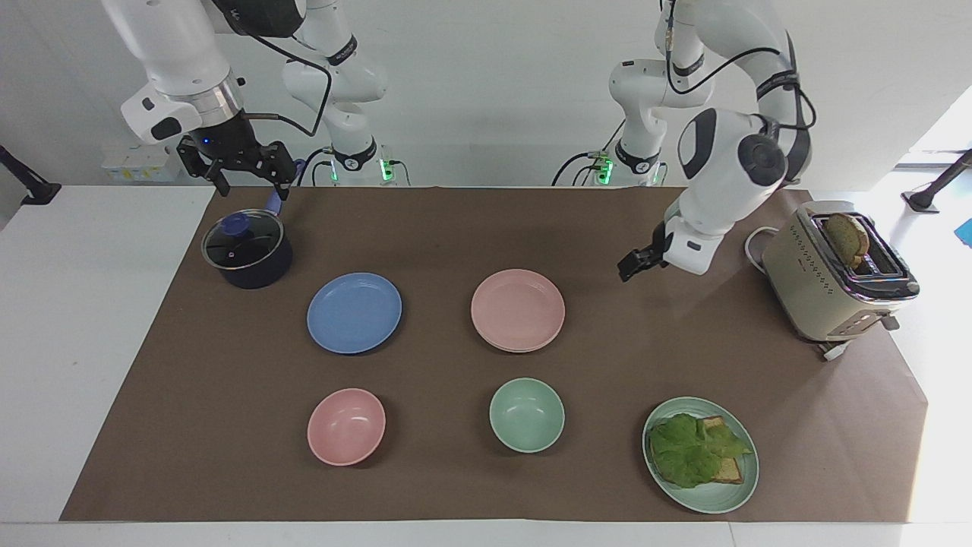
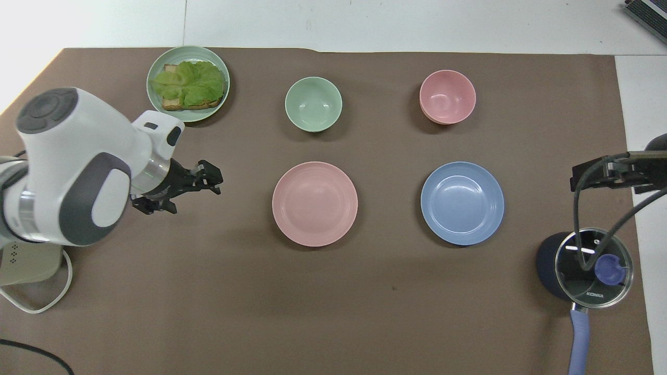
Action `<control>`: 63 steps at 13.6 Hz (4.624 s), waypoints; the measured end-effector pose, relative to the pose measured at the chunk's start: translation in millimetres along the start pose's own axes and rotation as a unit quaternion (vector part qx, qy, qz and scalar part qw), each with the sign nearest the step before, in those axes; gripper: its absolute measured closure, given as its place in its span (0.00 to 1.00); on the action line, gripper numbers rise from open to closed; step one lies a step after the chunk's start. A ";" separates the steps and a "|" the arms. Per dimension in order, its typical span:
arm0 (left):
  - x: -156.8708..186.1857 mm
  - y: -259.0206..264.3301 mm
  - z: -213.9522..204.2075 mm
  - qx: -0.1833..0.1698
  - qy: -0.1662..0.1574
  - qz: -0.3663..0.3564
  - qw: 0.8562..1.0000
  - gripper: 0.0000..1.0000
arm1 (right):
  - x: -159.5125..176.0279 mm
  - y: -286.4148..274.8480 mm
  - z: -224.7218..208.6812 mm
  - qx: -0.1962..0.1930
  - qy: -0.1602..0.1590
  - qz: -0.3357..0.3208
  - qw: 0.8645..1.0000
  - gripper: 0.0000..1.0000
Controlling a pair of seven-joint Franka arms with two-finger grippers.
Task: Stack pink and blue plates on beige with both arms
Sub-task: 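Open the left gripper and withdraw it to rest, then reach the right gripper to the rim of the blue plate, then close the right gripper on the blue plate rim, then carry the blue plate with the right gripper onto the pink plate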
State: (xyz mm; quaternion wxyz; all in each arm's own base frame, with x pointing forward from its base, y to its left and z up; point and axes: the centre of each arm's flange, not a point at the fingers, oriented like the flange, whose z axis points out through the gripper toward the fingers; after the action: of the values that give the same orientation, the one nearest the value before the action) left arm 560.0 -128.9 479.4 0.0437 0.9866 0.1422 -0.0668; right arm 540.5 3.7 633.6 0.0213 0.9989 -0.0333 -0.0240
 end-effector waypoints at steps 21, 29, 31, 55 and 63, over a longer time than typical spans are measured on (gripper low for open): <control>0.1 -92.1 -192.2 0.045 0.093 0.182 0.978 0.00 | 17.3 -3.9 183.3 0.004 0.022 -0.003 1.000 0.00; -0.2 -92.5 -192.6 0.045 0.093 0.182 0.978 0.00 | 17.9 -6.7 282.4 0.009 0.013 -0.006 1.000 0.02; -0.3 -92.5 -192.7 0.045 0.093 0.182 0.978 0.00 | 21.5 -5.1 296.9 0.011 0.016 -0.004 1.000 0.04; -0.5 -92.8 -192.9 0.045 0.093 0.181 0.978 0.00 | 13.9 -70.3 201.6 0.135 0.075 0.008 0.988 0.94; -0.5 -92.9 -192.9 0.045 0.093 0.181 0.978 0.00 | -20.5 -215.9 211.0 0.189 0.052 0.015 0.981 0.94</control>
State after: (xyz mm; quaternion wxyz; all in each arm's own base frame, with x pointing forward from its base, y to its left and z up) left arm 555.9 -19.9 663.6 -0.0032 0.9989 -0.0389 0.0275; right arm 523.8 211.7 414.4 -0.1655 0.9842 -0.0515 0.0350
